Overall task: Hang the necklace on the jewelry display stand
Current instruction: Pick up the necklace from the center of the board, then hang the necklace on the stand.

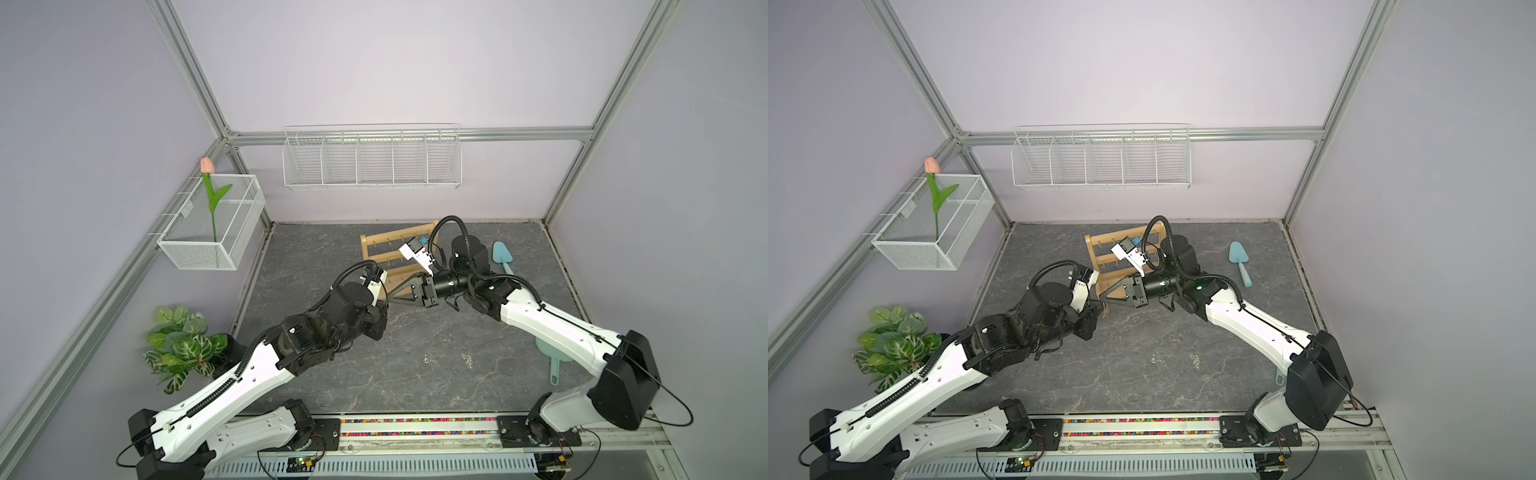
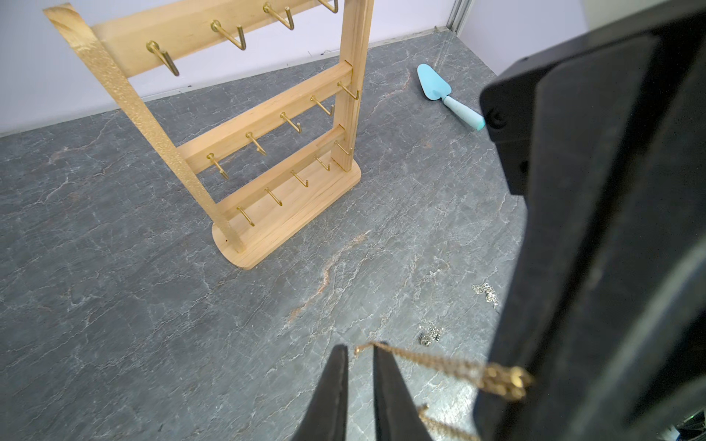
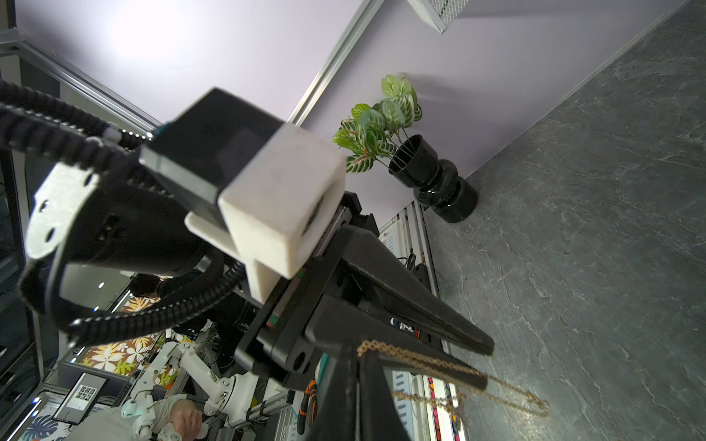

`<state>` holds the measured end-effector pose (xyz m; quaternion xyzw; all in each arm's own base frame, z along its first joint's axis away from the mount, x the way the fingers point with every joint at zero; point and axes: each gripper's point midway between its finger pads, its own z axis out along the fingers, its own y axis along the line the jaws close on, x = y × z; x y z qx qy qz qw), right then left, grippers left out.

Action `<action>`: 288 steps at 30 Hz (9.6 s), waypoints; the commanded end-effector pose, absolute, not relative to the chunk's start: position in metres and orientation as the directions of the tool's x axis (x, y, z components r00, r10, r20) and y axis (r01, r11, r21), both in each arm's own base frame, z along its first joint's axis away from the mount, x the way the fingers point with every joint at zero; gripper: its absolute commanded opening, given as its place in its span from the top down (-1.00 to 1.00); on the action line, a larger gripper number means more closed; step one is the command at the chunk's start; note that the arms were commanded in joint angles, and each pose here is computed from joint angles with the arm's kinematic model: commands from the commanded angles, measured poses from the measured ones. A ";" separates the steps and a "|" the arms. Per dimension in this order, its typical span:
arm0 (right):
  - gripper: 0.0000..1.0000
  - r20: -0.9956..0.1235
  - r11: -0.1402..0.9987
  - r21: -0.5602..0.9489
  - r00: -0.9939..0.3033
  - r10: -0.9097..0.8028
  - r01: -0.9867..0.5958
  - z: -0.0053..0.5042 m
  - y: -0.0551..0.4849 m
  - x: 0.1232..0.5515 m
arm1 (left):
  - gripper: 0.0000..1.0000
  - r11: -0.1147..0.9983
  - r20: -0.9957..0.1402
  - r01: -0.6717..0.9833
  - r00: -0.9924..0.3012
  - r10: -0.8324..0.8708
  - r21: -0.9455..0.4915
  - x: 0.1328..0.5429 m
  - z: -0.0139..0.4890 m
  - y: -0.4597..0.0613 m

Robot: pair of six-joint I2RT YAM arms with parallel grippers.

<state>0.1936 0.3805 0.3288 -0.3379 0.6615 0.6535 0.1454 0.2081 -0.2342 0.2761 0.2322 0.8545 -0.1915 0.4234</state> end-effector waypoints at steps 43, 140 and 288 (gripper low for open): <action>0.87 -0.616 -0.139 0.786 -0.745 -0.258 -0.602 0.332 0.390 0.187 | 0.78 0.858 -0.886 0.500 -0.443 0.136 -0.118 0.223 0.290 -0.220; 0.41 -0.636 -0.212 0.770 -0.751 -0.175 -0.603 0.320 0.396 0.207 | 1.00 0.741 -0.961 0.662 -0.263 0.083 -0.117 0.197 0.348 -0.222; 0.87 -0.885 0.502 0.391 -0.465 -0.024 -0.771 0.317 0.413 0.374 | 1.00 0.886 -0.982 0.457 -0.191 0.012 -0.078 0.346 0.322 -0.177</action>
